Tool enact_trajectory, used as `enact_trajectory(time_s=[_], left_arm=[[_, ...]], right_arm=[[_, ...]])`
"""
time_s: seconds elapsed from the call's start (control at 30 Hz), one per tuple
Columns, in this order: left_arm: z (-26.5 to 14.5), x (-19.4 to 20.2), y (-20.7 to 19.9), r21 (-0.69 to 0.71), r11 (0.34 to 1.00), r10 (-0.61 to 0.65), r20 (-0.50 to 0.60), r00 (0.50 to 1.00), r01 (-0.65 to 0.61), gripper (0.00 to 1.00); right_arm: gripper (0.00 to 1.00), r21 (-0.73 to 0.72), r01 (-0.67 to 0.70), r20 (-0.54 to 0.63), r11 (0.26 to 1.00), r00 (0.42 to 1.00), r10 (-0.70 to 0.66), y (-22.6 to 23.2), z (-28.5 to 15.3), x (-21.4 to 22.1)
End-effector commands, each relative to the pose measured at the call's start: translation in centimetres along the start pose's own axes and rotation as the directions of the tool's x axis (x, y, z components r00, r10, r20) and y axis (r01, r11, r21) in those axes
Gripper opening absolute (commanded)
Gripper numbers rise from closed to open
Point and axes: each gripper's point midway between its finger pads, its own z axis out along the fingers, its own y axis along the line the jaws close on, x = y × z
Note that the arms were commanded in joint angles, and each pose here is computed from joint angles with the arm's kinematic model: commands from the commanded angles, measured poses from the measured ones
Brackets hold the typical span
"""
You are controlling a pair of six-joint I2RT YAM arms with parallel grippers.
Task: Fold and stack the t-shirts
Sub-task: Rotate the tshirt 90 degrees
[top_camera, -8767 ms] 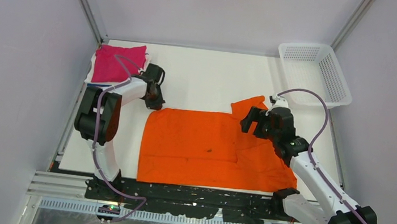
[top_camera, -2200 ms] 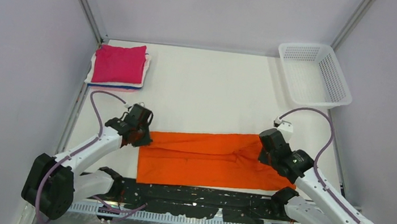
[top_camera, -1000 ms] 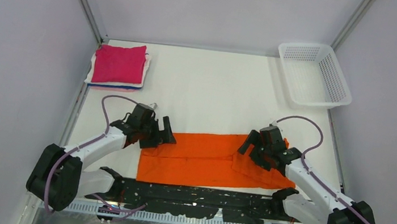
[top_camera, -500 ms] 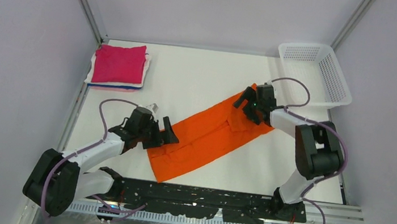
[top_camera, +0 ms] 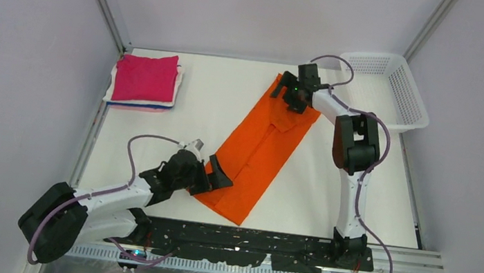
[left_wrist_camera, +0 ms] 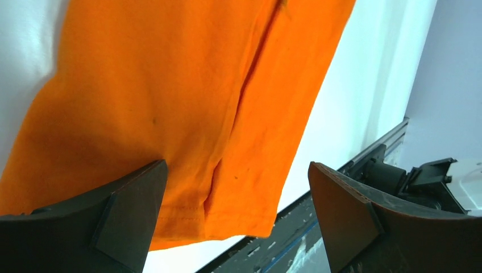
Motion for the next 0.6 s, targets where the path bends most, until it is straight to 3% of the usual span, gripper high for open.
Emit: enact_trajectory(time_s=[0.0,0.1,0.57], left_arm=[[0.4,2.8,0.7,-0.056,0.998,-0.042,-0.056,0.998,0.039,1.00],[0.8,4.0,-0.3,-0.061,0.998,-0.008,-0.085,0.996,0.003,0.99],[2.4,8.0,-7.9,0.085,0.990,0.127,-0.198,0.972,-0.112,1.00]], right_arm=[[0.95,0.064,0.040,-0.175,0.997,0.984,-0.028,-0.4,2.2,3.2],[0.95,0.052,0.031,-0.229,0.998,0.973,-0.018,0.6,4.1,3.9],[0.95,-0.206,-0.031,-0.027,0.978,0.999,0.026,10.8,9.1,-0.4]])
